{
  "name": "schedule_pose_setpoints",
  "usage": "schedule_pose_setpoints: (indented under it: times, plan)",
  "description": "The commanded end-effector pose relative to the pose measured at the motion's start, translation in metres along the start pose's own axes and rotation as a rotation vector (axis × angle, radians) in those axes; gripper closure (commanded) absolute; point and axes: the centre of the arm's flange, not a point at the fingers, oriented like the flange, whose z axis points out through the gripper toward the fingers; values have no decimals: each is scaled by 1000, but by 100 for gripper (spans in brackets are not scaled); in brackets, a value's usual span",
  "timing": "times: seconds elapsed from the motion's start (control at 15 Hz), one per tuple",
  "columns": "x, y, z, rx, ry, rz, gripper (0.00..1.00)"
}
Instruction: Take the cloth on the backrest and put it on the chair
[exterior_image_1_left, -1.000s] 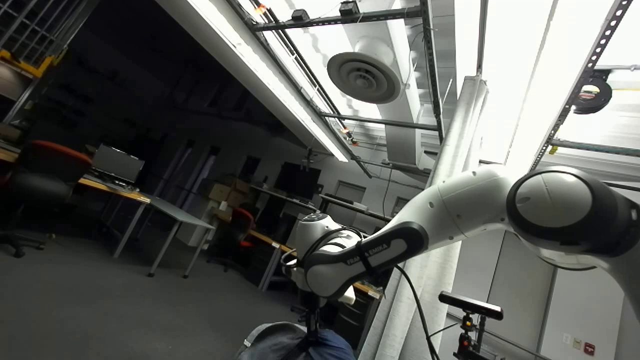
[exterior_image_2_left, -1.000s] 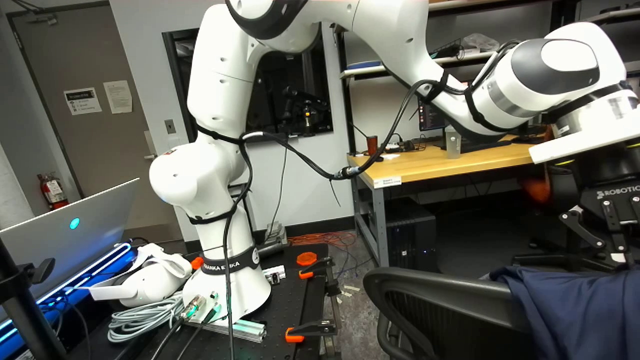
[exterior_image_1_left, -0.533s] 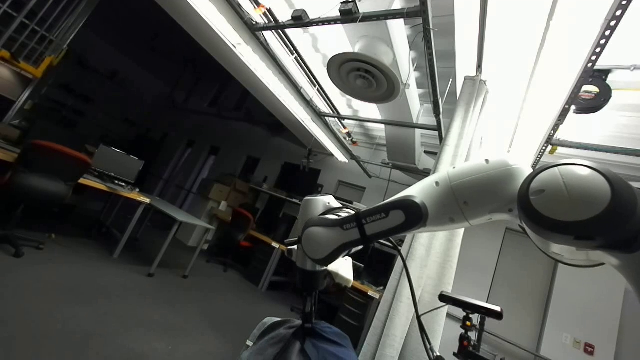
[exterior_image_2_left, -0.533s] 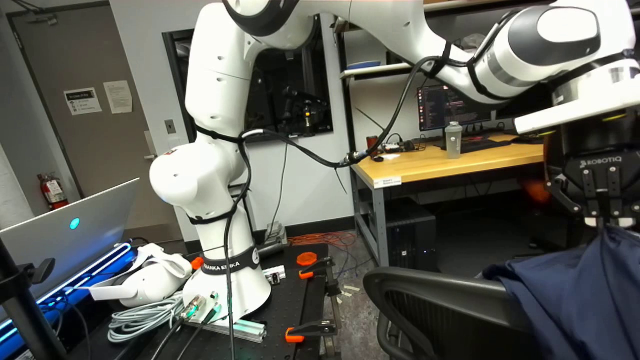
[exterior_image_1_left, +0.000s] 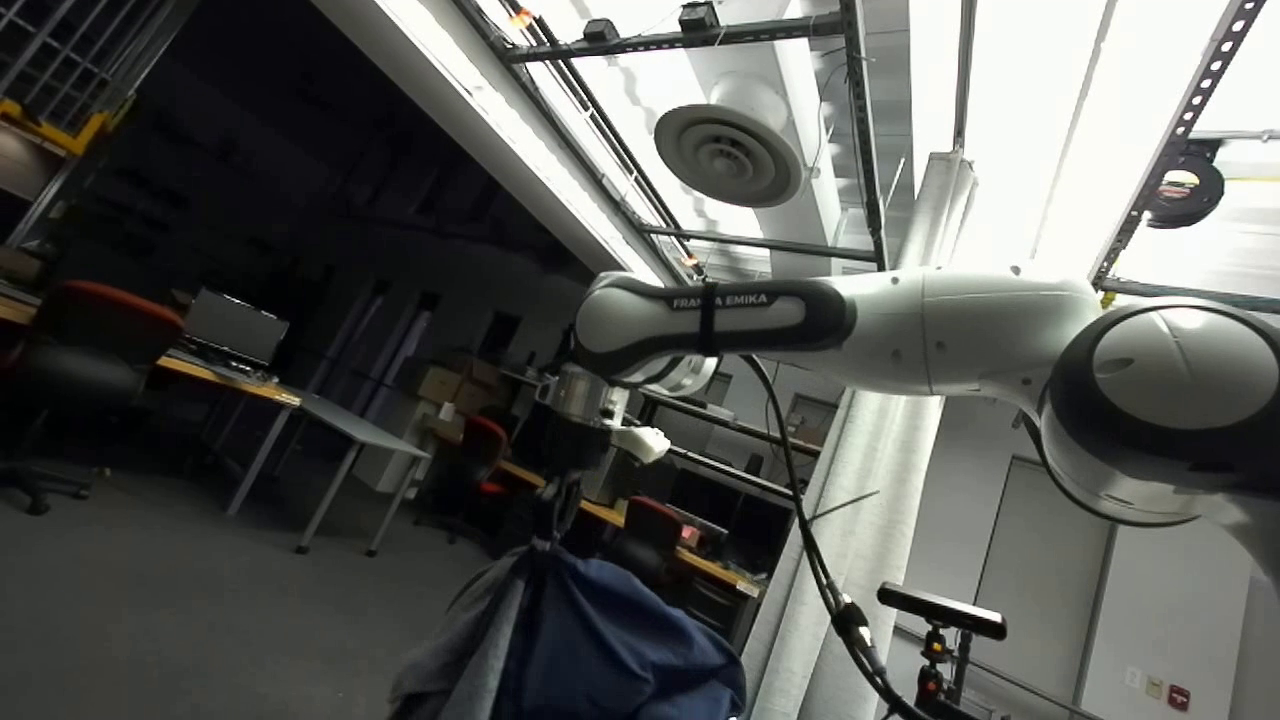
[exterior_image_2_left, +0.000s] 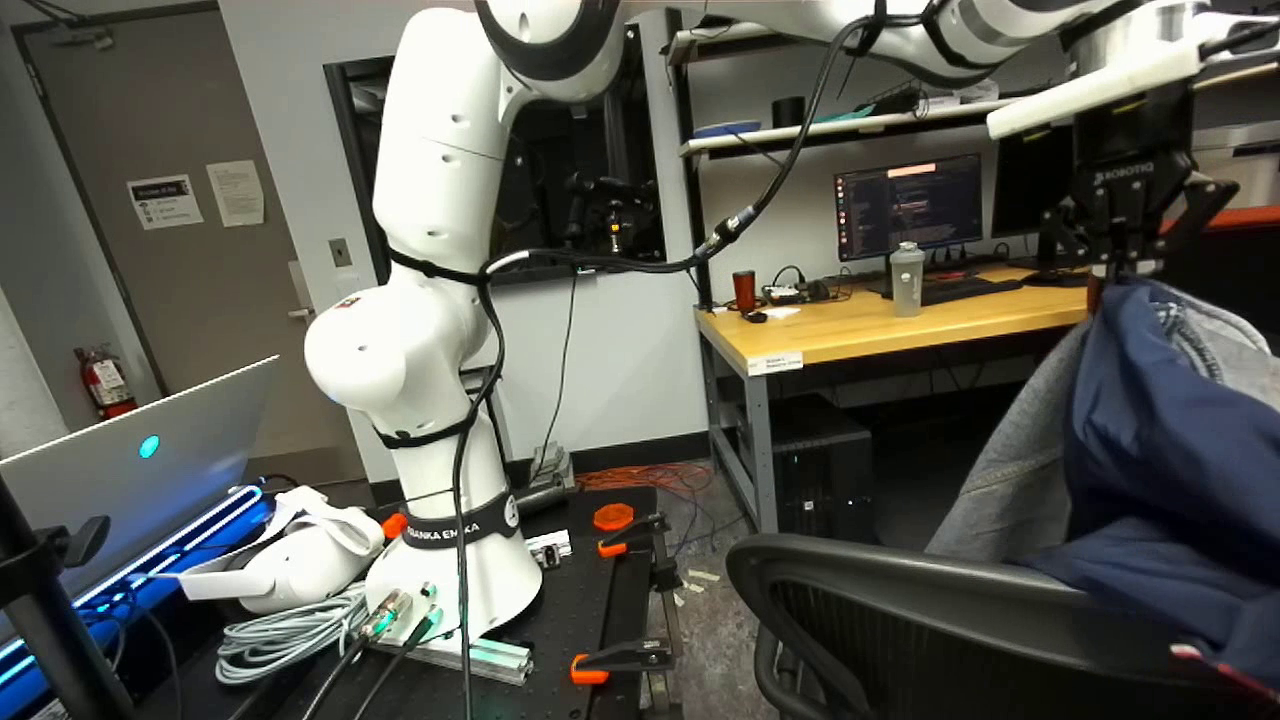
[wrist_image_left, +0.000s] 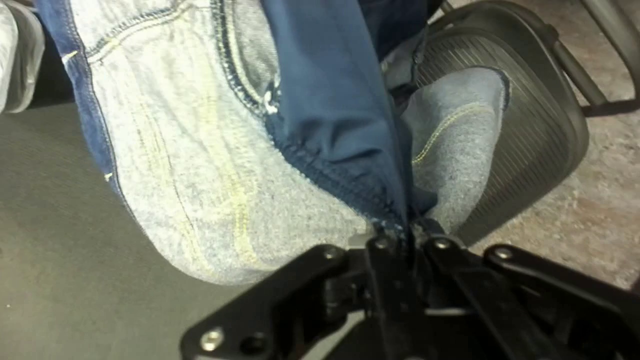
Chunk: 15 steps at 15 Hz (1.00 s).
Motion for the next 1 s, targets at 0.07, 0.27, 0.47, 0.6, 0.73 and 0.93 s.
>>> schedule_pose_setpoints:
  times: [0.07, 0.27, 0.47, 0.6, 0.73, 0.93]
  plan:
    - [64, -41, -74, 73, 132, 31, 98]
    - [82, -70, -100, 106, 189, 23, 98]
    - [93, -93, -116, 140, 226, 15, 98]
    - [98, -99, -117, 159, 233, 16, 98]
    - [100, -94, -107, 170, 218, 31, 98]
    - [95, -74, -80, 165, 177, 60, 98]
